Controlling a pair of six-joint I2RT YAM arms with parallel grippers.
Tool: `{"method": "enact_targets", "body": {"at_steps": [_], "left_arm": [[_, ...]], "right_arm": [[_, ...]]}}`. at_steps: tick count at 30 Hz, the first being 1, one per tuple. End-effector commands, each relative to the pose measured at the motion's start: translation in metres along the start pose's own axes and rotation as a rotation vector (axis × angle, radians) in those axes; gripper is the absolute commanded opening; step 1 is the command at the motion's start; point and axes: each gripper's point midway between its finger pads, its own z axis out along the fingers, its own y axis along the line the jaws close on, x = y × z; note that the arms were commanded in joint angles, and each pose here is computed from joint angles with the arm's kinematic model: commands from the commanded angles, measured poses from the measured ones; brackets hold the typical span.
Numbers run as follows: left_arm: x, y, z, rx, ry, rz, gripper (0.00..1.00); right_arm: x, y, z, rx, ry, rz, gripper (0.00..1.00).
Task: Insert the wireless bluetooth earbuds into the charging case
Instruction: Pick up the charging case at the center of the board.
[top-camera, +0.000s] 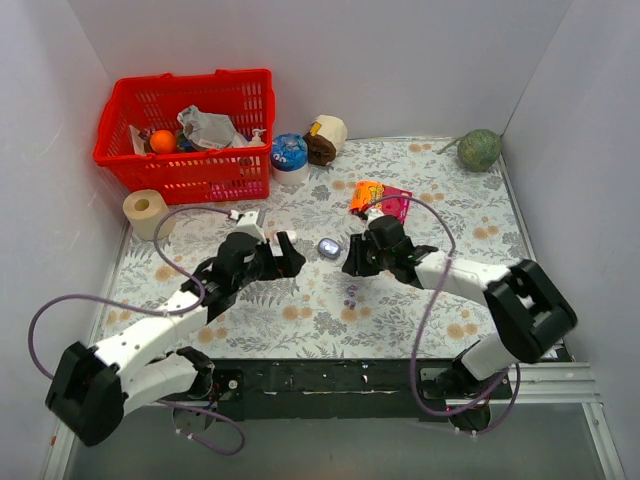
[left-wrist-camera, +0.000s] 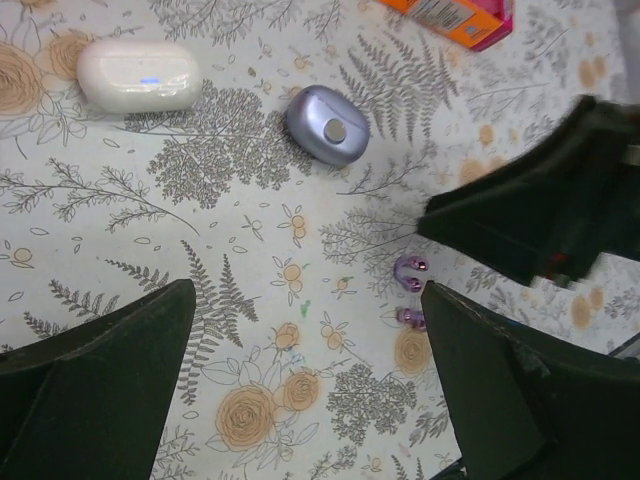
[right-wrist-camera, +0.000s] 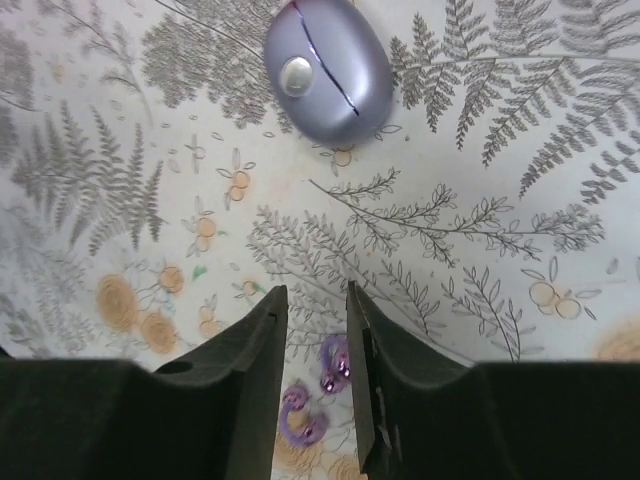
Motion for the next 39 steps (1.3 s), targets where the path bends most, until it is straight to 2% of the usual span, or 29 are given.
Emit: {"method": "enact_targets", "body": {"at_steps": [1,4,5,6,8,9,13,22,33,39], "left_arm": [[0.007,-0.006,0.032,0.015,0.06,0.033,0.98],[0.012,-0.025,0.066,0.089,0.175,0.167,0.98],[0.031,-0.014,0.082,0.063,0.262,0.205,0.98],[0.014,-0.026,0.091,0.096,0.243,0.277,0.98],[0.021,-0.024,0.107,0.103,0.287,0.324,0.98],[0.007,-0.034,0.114,0.128,0.257,0.369,0.98],[0.007,-0.029,0.141,0.105,0.298,0.44,0.98],[0.035,-0.004,0.171,0.048,0.399,0.518,0.98],[0.05,-0.005,0.179,0.033,0.429,0.551,0.98],[0.053,0.0,0.179,-0.02,0.427,0.51,0.98]], "right_arm": [[-0.023,0.009,-0.057,0.021,-0.112,-0.055,0.41],[-0.029,0.019,-0.086,-0.006,-0.136,-0.094,0.44],[-0.024,0.022,-0.093,-0.024,-0.115,-0.118,0.44],[-0.028,0.03,-0.104,-0.052,-0.139,-0.131,0.44],[-0.025,0.033,-0.115,-0.074,-0.146,-0.15,0.44],[-0.025,0.037,-0.124,-0.092,-0.169,-0.16,0.44],[-0.024,0.039,-0.14,-0.11,-0.204,-0.179,0.44],[-0.022,0.04,-0.147,-0.118,-0.201,-0.227,0.44],[-0.019,0.04,-0.142,-0.129,-0.199,-0.216,0.44],[-0.016,0.038,-0.139,-0.128,-0.193,-0.204,0.44]]}}
